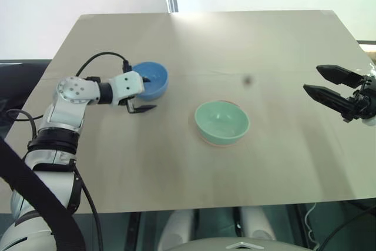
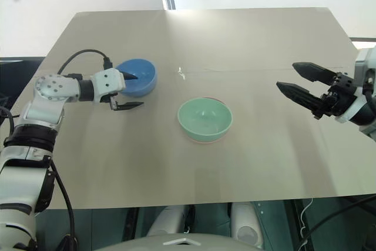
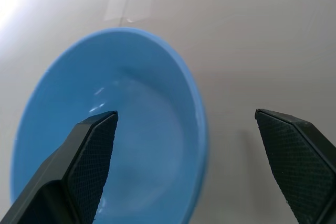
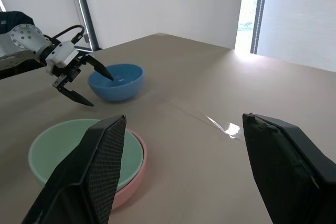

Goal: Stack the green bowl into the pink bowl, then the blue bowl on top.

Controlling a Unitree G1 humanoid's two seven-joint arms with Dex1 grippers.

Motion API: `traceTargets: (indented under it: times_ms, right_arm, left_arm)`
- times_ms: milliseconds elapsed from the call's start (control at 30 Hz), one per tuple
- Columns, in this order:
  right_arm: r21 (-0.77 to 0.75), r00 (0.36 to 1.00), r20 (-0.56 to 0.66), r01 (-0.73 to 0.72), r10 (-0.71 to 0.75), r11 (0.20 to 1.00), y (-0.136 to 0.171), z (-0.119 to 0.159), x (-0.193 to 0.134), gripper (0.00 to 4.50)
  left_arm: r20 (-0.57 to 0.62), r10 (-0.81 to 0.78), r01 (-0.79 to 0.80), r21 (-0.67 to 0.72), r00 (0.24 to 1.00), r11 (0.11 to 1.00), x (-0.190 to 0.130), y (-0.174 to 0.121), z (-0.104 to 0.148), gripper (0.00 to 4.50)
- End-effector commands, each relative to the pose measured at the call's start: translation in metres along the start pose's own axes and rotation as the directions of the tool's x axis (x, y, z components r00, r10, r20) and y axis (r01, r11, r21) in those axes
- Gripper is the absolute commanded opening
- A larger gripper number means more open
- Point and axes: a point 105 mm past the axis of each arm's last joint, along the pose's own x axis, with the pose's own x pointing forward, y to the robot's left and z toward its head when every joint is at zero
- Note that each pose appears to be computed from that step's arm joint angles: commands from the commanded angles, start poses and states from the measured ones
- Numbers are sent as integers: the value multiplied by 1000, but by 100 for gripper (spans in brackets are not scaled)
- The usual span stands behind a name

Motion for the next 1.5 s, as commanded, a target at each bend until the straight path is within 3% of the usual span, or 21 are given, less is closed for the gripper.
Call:
traceTargets:
  times_ms: [33,100,267,300,467,767,933,1267,1500]
  right_arm:
    - [-63,1000,25,5,-4,998,2,14,-3,387]
    - [-65,1000,24,7,-5,998,2,14,-4,387]
    - [-69,1000,25,8,-6,998,1,14,-4,387]
    - [-70,1000,25,9,-7,997,1,15,-4,387]
    - [-73,1000,28,12,-10,997,-1,15,-3,387]
    - [-77,999,32,11,-9,997,-2,15,-3,387]
    - [-79,999,37,5,-2,997,-1,17,-5,387]
    - [-86,1000,11,4,-3,996,2,9,-11,387]
    - [-92,1000,9,12,-11,996,1,9,-11,387]
  left_arm:
    - [0,-2,2,40,1000,999,-6,5,5,443]
    - [8,-20,20,39,1000,999,-5,2,6,443]
    - [8,-30,29,34,1000,999,-6,0,5,245]
    - [8,-29,28,33,1000,999,-6,0,5,171]
    - [3,-27,27,30,1000,999,-7,1,3,4]
    - [37,-3,1,62,999,998,-9,7,12,4]
    - [266,-7,-38,163,964,986,-7,16,66,4]
    - [514,-196,30,313,835,949,-15,-9,148,4]
    - [564,-395,207,369,725,906,-19,-56,174,4]
